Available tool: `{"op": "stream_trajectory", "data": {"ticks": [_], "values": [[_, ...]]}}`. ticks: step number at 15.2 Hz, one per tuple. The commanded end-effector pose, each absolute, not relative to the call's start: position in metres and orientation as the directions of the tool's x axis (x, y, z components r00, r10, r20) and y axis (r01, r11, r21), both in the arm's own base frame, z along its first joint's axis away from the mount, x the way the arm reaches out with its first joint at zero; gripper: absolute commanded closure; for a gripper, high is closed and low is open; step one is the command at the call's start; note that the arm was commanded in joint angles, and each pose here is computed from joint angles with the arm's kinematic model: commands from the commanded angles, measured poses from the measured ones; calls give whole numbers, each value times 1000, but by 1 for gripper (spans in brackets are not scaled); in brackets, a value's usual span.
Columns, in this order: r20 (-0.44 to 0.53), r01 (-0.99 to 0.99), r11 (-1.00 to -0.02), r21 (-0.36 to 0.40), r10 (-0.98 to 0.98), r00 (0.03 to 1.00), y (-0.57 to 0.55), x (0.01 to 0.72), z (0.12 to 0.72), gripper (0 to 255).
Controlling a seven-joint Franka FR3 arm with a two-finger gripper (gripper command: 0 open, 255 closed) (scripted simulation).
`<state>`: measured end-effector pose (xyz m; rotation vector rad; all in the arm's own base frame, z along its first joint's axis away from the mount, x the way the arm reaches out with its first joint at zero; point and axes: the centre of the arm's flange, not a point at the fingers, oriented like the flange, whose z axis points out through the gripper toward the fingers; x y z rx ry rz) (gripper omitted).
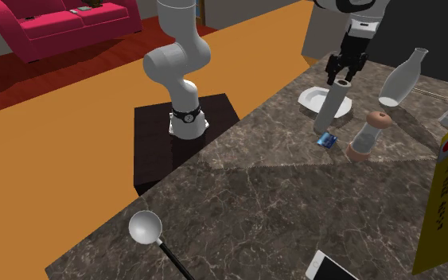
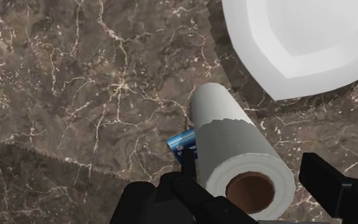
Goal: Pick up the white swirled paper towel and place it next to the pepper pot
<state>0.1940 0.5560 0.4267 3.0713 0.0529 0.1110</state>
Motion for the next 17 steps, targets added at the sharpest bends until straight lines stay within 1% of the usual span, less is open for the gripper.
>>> {"op": "stream_trajectory", "data": {"ticks": [1, 5, 9, 17], "values": [[71, 32, -997, 69, 37, 997, 556, 194, 427, 0], [71, 32, -997, 69, 37, 997, 556, 194, 427, 0], [71, 32, -997, 69, 37, 997, 559, 190, 476, 0], [71, 32, -997, 69, 37, 997, 559, 190, 476, 0]]}}
